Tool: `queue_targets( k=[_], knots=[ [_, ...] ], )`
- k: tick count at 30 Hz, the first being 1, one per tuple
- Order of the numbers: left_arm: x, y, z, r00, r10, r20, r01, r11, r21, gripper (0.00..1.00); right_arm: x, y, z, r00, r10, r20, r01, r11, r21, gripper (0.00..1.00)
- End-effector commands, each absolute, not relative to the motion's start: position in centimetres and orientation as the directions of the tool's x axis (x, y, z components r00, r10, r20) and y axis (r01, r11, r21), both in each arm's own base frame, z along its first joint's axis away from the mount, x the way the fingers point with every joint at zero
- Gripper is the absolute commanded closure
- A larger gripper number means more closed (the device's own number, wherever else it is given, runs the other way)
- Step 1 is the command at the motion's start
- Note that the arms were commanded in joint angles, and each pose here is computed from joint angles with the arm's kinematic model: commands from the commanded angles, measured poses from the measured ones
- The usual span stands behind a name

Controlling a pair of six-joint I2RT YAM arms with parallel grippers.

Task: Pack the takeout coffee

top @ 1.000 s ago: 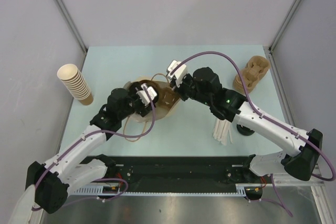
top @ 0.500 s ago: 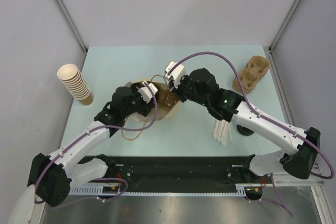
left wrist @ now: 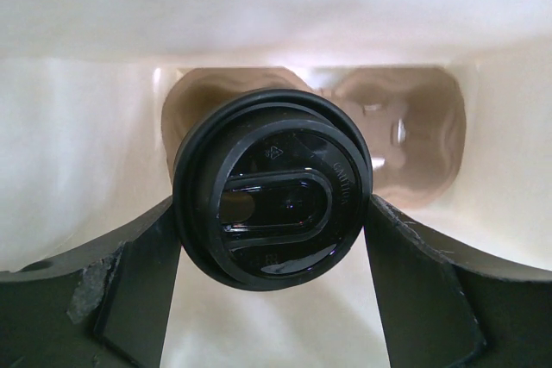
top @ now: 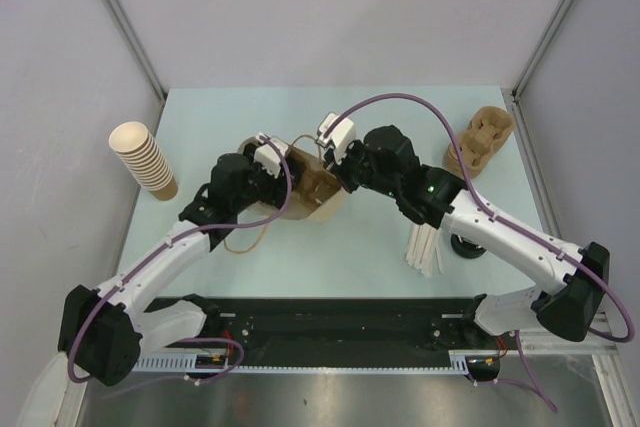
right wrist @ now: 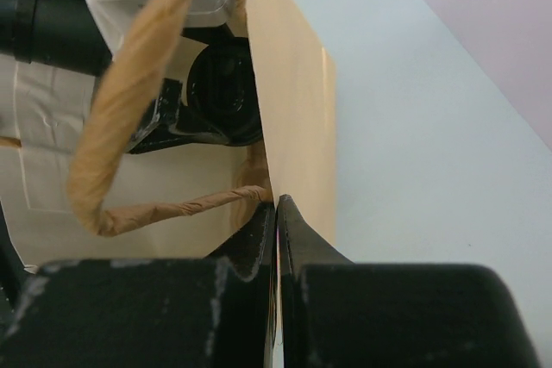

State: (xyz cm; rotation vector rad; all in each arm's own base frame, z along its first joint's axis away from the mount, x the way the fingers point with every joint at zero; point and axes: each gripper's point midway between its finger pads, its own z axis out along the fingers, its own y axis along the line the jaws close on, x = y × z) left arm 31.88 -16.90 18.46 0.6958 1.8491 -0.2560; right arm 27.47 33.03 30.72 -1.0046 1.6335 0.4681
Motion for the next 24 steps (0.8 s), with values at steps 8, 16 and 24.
queue_targets(
  k=[8, 16, 24],
  knots=[
    [34.8, -16.2, 21.1, -0.268, 0.147, -0.952, 0.411, 0.911, 0.025, 1.00, 27.6, 33.3, 33.3, -0.028, -0.286, -0.958, -0.821, 0.553, -0.141, 1.00],
    [35.6, -16.2, 20.1, -0.348, 0.047, -0.936, 0.328, 0.942, -0.074, 1.00, 27.4, 33.1, 32.9, -0.042, -0.283, -0.958, -0.836, 0.535, -0.121, 1.00],
    [33.7, -18.0, 21.0, -0.184, 0.179, -0.967, 0.477, 0.876, 0.071, 1.00, 29.1, 31.9, 34.4, 0.083, -0.263, -0.961, -0.769, 0.596, -0.230, 1.00]
  ],
)
